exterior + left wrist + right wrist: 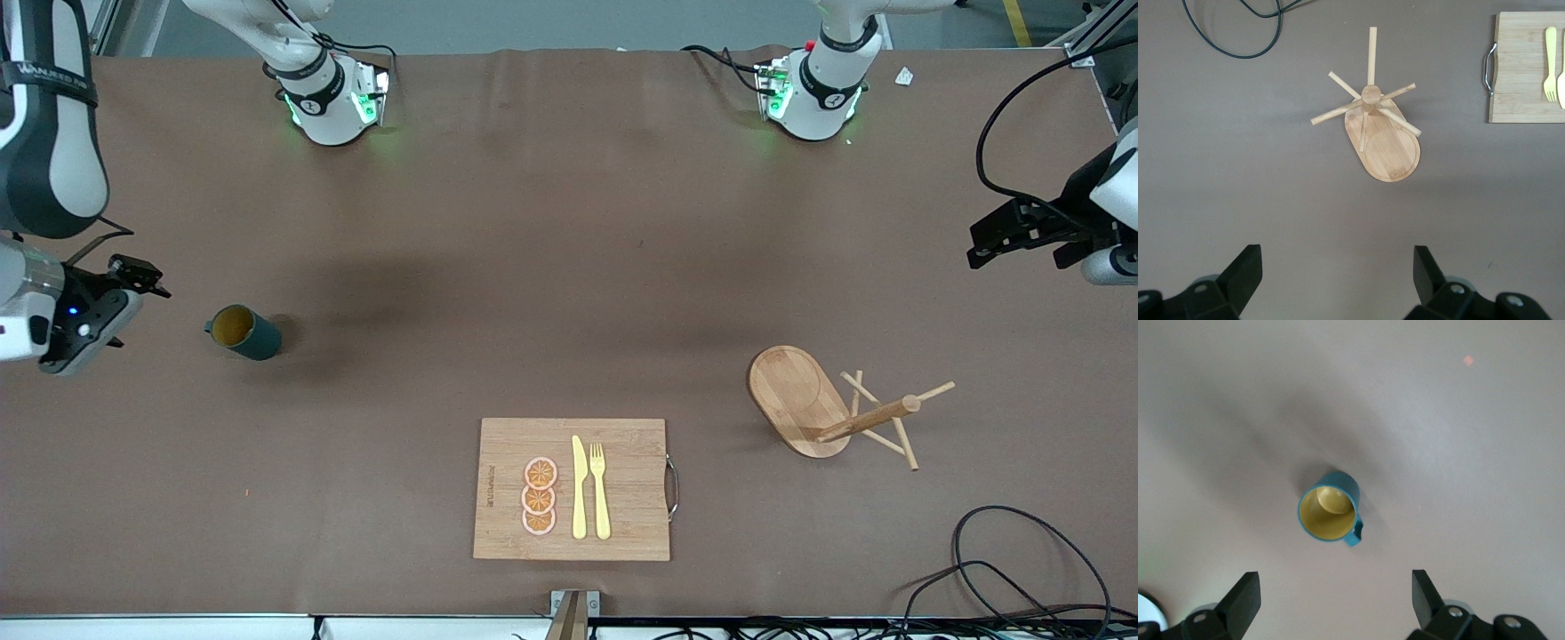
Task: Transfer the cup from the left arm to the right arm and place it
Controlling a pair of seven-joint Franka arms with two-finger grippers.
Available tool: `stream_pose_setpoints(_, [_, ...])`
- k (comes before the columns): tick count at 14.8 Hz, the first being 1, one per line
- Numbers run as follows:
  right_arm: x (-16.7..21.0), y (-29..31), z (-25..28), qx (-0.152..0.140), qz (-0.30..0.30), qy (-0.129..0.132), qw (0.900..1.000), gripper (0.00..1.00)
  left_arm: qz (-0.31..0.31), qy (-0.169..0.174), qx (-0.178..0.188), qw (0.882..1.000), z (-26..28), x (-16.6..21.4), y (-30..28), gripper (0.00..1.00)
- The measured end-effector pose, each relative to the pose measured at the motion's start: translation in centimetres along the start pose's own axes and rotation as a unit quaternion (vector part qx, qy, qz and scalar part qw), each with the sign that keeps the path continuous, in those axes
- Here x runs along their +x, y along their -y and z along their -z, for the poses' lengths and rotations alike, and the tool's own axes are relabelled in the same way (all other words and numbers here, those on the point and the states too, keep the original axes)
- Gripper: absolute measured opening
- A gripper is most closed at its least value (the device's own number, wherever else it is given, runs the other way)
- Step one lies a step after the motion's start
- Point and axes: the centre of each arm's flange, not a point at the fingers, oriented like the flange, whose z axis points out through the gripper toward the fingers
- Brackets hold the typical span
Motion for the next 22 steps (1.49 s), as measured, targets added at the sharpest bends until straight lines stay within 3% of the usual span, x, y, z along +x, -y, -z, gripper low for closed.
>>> stream_pose_setpoints(4, [-0.5, 0.3, 3.7, -0.003, -0.138, -0.004, 0.99, 1.0, -0.001, 0.0, 0.0, 1.0, 0.0, 0.0, -0.1, 1.0])
stream_pose_setpoints(8, [-1.3, 1.5, 5.7, 0.002, -0.24, 0.0, 0.971, 1.0, -0.001, 0.0, 0.0, 1.0, 0.0, 0.0, -0.1, 1.0])
stream_pose_setpoints(10, [-1.2, 2.4, 6.7, 0.004, -0.294, 0.003, 0.956, 1.0, -0.001, 0.0, 0.0, 1.0, 0.0, 0.0, -0.1, 1.0])
stream_pose_setpoints(13, [-0.1, 3.8, 9.8, -0.006, -0.335, -0.009, 0.942, 1.0, 0.0, 0.0, 0.0, 1.0, 0.0, 0.0, -0.1, 1.0])
stream_pose_setpoints(16, [0.1, 4.4, 11.7, -0.013, -0.338, -0.02, 0.941, 1.0, 0.0, 0.0, 0.0, 1.0, 0.0, 0.0, -0.1, 1.0])
stream_pose_setpoints(22, [2.0, 6.0, 11.4, -0.011, -0.323, -0.013, 0.946, 1.0, 0.0, 0.0, 0.0, 1.0, 0.0, 0.0, 0.0, 1.0])
